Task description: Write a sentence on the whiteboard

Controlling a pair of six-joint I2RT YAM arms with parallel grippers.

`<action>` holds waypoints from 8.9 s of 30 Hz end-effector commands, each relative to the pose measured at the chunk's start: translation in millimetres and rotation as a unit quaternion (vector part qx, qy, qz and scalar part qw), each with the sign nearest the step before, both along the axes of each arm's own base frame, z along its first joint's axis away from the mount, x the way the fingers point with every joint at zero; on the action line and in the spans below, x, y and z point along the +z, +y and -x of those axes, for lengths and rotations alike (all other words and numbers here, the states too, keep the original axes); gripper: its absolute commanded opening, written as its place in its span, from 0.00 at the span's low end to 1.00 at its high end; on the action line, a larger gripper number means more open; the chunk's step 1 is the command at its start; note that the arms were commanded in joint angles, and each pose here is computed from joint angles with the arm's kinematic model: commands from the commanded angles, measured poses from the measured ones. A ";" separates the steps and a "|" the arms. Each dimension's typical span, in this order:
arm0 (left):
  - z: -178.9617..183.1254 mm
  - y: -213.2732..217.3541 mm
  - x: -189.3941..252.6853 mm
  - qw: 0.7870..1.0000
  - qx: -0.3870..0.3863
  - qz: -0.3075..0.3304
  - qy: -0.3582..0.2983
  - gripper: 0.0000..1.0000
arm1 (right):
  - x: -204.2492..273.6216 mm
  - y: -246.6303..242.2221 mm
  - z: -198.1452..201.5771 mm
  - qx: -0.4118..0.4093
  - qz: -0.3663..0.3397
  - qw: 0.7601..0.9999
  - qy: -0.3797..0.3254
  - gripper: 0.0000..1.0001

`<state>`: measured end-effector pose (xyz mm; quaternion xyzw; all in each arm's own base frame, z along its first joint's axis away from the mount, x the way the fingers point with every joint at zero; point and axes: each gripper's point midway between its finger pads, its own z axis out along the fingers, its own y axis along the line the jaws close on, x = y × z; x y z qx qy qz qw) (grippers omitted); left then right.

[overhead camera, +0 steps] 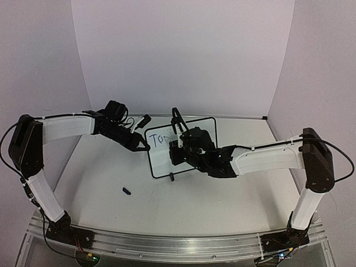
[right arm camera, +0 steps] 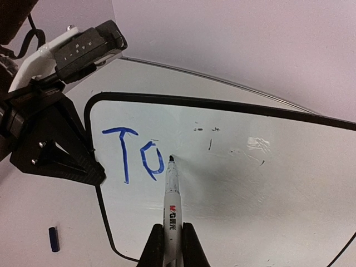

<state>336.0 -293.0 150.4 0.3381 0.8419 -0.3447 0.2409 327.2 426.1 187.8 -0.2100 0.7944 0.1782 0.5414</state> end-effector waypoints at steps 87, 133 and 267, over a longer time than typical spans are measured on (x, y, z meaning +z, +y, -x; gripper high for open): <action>-4.4 2.5 -1.2 1.000 0.013 -0.025 -0.011 0.00 | -13.2 -13.5 -11.9 -0.045 0.007 0.999 0.009 0.00; -3.7 2.6 0.7 0.999 0.013 -0.028 -0.016 0.00 | 24.8 -4.5 52.9 0.043 0.003 0.999 0.009 0.00; -4.7 1.9 -7.8 0.999 0.011 -0.036 -0.008 0.00 | 15.0 -51.7 -23.6 -0.041 -0.010 0.999 -0.013 0.00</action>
